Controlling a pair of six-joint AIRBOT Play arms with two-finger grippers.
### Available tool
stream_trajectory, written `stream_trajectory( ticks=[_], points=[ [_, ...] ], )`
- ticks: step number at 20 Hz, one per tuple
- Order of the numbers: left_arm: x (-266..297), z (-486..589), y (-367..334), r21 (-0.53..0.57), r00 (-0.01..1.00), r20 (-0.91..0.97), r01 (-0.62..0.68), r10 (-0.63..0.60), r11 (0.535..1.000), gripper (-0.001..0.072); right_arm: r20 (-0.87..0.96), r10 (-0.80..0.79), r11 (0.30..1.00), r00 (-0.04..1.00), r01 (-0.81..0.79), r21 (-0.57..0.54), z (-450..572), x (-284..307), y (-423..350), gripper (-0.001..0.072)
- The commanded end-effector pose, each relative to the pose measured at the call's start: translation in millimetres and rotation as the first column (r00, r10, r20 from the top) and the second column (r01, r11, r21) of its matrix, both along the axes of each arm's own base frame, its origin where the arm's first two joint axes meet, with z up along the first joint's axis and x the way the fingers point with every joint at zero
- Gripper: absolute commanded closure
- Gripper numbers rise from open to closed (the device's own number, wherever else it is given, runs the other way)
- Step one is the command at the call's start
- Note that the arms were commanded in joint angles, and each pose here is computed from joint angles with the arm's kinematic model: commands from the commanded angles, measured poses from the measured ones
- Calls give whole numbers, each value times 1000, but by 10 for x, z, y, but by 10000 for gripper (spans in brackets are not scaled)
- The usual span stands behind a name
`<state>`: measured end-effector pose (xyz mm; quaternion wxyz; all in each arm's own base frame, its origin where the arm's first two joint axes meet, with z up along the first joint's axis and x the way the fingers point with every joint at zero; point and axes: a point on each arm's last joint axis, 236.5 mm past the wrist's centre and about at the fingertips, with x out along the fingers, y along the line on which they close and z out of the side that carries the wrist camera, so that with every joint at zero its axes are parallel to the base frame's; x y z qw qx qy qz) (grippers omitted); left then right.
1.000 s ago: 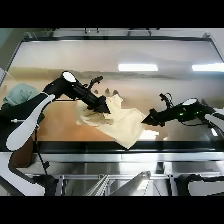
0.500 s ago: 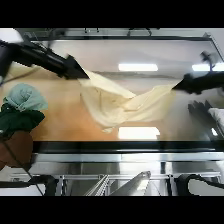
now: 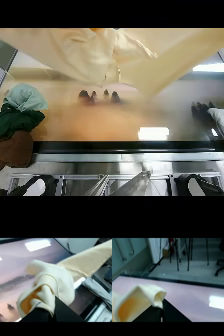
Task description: Fold the shirts.
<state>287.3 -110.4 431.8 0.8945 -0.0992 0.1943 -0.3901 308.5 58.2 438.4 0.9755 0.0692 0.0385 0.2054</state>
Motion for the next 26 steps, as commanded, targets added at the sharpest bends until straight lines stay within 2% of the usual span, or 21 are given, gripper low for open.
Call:
stream_trajectory(
  ticks=[1, 4, 7, 9, 12, 13, 14, 15, 16, 19, 22, 26],
  points=[
    [-44, 36, 249, -11, 993, 20, -118, 118, 993, 682, 74, -32, 999, 997, 35, -39, 152, -85, -10, 698],
    [278, -625, 235, -91, 978, -209, -31, 11, 995, 682, -185, 119, 993, 975, -118, 18, -686, 586, 186, 698],
    [656, -1737, 62, -77, 887, -454, 57, -86, 995, 684, -467, 185, 981, 865, -192, 34, -1920, 1269, 383, 698],
    [900, -2597, -21, -7, 804, -592, 70, -60, 998, 684, -582, 197, 979, 789, -195, 66, -2603, 1616, 439, 698],
    [1301, -3600, 43, 95, 713, -699, 19, 54, 995, 679, -731, 196, 981, 654, -133, 145, -3594, 1940, 403, 698],
    [1410, -3769, 68, 90, 694, -717, 1, 64, 996, 487, -765, 200, 980, 612, -121, 159, -3846, 1967, 382, 688],
    [1498, -3908, 109, 89, 675, -735, -3, 68, 996, 308, -792, 205, 979, 575, -112, 172, -4036, 1964, 343, 534],
    [1559, -3989, 156, 83, 659, -749, -2, 64, 997, 138, -813, 206, 978, 544, -85, 191, -4152, 1957, 287, 310],
    [1591, -4040, 227, 69, 624, -779, -12, 61, 998, -6, -830, 211, 976, 517, -65, 207, -4208, 1918, 202, 176],
    [1466, -4068, 347, 22, 498, -867, 10, 14, 1000, -5, -874, 255, 966, 413, -65, 251, -4223, 1591, -121, 181],
    [1294, -4274, 187, 5, 426, -905, 31, -8, 1000, -4, -942, 281, 958, 180, -4, 285, -4555, 970, -381, 184],
    [1150, -4754, -319, 34, 418, -909, 71, 2, 997, -3, -927, 367, 928, -73, 95, 360, -5192, 153, -124, 184]
  ],
)
